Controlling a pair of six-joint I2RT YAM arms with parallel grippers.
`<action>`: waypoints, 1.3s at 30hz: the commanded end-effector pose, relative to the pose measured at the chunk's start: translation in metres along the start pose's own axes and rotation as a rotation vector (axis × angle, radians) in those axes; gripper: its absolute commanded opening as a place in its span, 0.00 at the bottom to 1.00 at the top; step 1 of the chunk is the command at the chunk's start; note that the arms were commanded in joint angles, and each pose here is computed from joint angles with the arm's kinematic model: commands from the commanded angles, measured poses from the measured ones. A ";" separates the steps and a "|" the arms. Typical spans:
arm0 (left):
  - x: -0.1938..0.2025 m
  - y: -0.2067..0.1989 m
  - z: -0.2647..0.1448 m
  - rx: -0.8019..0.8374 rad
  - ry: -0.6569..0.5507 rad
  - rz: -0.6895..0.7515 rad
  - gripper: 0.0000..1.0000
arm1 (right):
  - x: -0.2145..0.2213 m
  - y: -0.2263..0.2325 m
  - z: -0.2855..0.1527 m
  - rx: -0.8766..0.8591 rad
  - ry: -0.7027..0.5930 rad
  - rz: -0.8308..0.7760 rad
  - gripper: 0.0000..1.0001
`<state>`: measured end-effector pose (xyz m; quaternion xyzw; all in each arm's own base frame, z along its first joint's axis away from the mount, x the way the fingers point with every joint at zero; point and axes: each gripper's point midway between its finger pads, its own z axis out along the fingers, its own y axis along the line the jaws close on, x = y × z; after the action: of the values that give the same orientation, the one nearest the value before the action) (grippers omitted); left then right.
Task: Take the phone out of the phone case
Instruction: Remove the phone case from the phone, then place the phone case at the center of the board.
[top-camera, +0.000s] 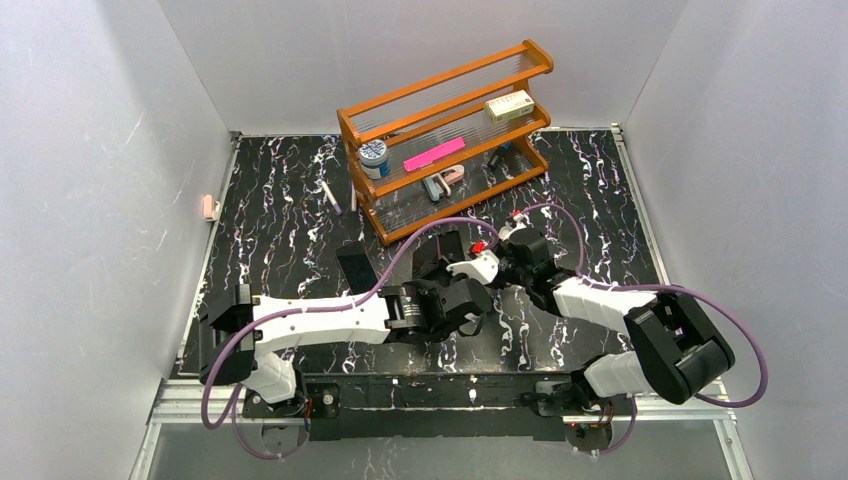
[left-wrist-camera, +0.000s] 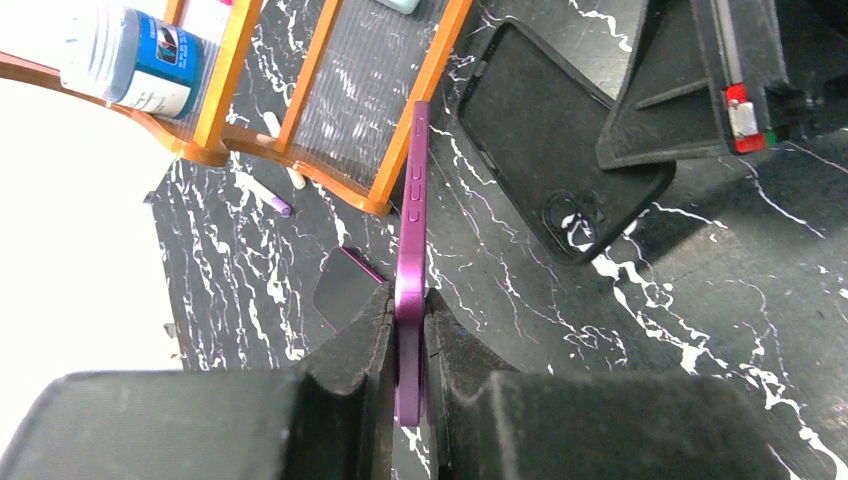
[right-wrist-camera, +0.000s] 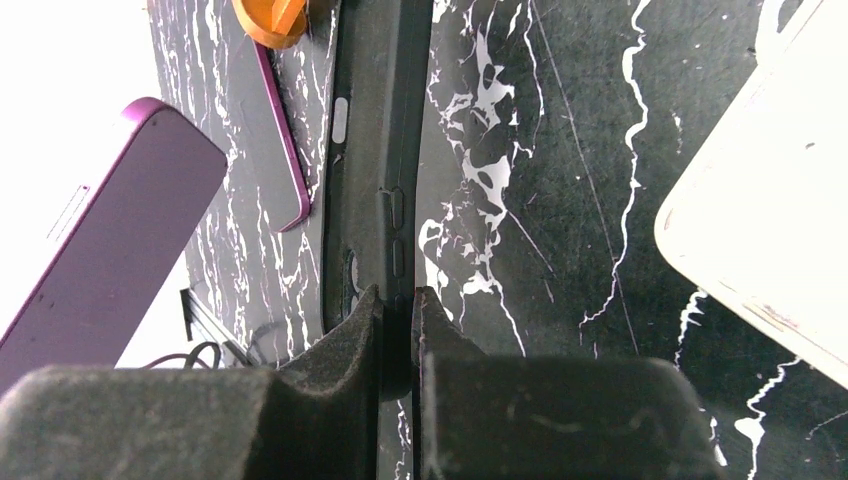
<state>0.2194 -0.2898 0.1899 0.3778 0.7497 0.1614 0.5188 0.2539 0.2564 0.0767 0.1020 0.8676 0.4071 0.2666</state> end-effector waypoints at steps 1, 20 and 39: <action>-0.011 0.030 -0.014 -0.045 -0.047 -0.096 0.00 | -0.027 0.004 0.003 0.008 -0.124 0.003 0.01; 0.058 0.002 0.018 -0.046 0.084 -0.011 0.00 | -0.030 -0.061 0.017 0.210 -0.268 0.279 0.01; 0.079 -0.021 0.036 -0.079 0.167 0.085 0.00 | -0.020 -0.078 -0.013 0.287 -0.255 0.176 0.50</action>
<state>0.2236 -0.2513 0.1040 0.3995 0.7673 0.2266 0.4476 0.2704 0.1936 0.0314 0.2923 0.8480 0.3036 0.3214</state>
